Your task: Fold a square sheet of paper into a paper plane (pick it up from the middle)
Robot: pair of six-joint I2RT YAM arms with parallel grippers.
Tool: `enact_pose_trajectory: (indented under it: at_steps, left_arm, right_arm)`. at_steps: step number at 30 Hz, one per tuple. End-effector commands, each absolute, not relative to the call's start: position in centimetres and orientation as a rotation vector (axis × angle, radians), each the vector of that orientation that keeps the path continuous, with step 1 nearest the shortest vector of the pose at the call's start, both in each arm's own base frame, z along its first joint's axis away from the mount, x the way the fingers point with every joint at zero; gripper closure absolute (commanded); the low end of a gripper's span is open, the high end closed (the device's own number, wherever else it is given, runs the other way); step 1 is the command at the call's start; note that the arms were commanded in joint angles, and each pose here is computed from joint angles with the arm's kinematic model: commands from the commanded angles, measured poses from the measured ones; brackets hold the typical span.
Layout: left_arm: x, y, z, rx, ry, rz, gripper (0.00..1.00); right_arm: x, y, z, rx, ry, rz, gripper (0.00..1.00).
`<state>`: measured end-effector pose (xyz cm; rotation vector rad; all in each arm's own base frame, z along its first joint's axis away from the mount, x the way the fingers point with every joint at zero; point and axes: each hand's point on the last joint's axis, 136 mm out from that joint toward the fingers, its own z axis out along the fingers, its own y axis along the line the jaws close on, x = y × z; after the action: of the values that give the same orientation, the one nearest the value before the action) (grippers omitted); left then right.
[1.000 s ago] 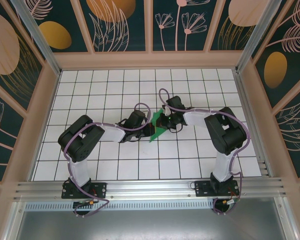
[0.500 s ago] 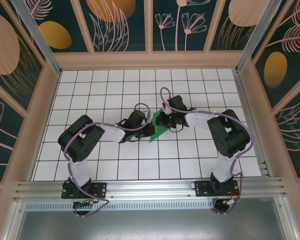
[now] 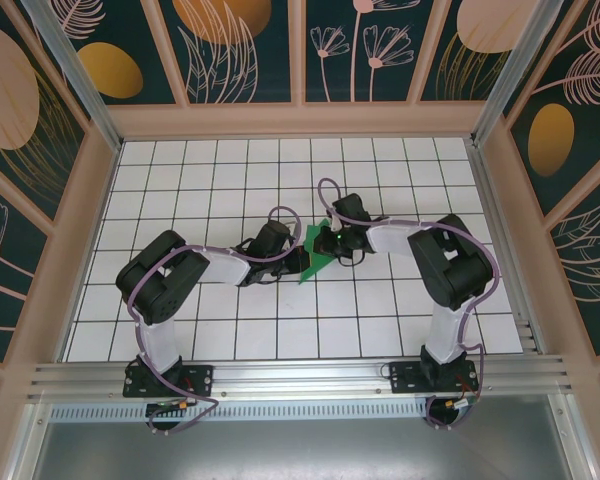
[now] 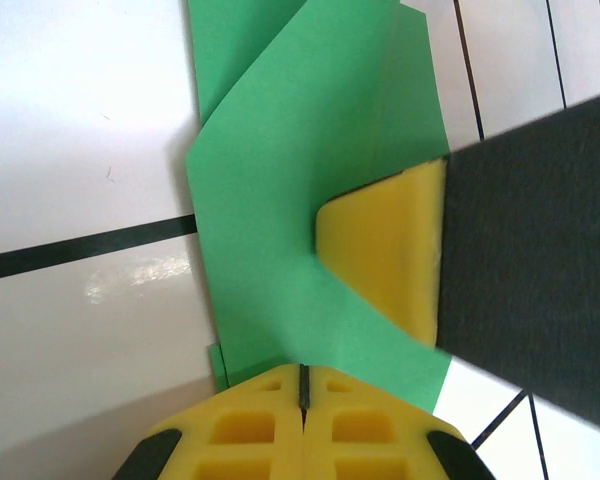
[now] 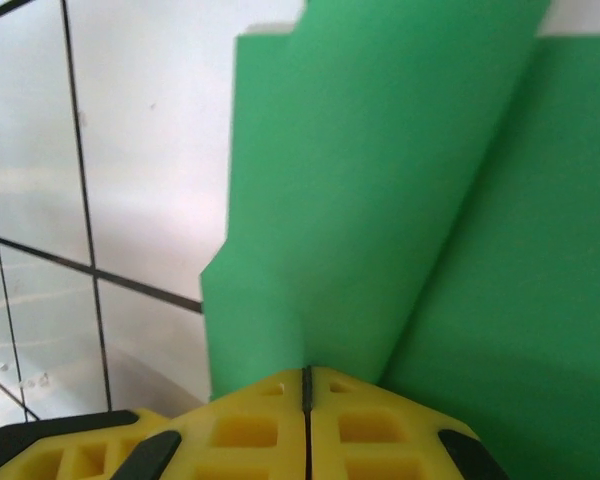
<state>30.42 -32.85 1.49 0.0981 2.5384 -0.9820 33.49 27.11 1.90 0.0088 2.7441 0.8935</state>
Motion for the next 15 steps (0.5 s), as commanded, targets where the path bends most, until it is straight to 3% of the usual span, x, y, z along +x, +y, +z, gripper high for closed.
enact_pose_trajectory:
  at_steps: [1,7,15]
  left_arm:
    - [27.1,-29.4,-3.3,0.061,2.749,-0.820,1.00]
    - [26.9,-29.4,-3.4,0.071,2.757,-0.820,1.00]
    - [27.3,-29.6,-3.0,0.084,2.745,-0.822,1.00]
  right_arm:
    - [34.3,24.4,0.4,0.107,2.767,0.760,0.91]
    - [35.6,24.3,2.2,0.126,2.699,0.802,0.91]
    - [34.8,27.9,6.2,-0.037,2.593,0.979,0.91]
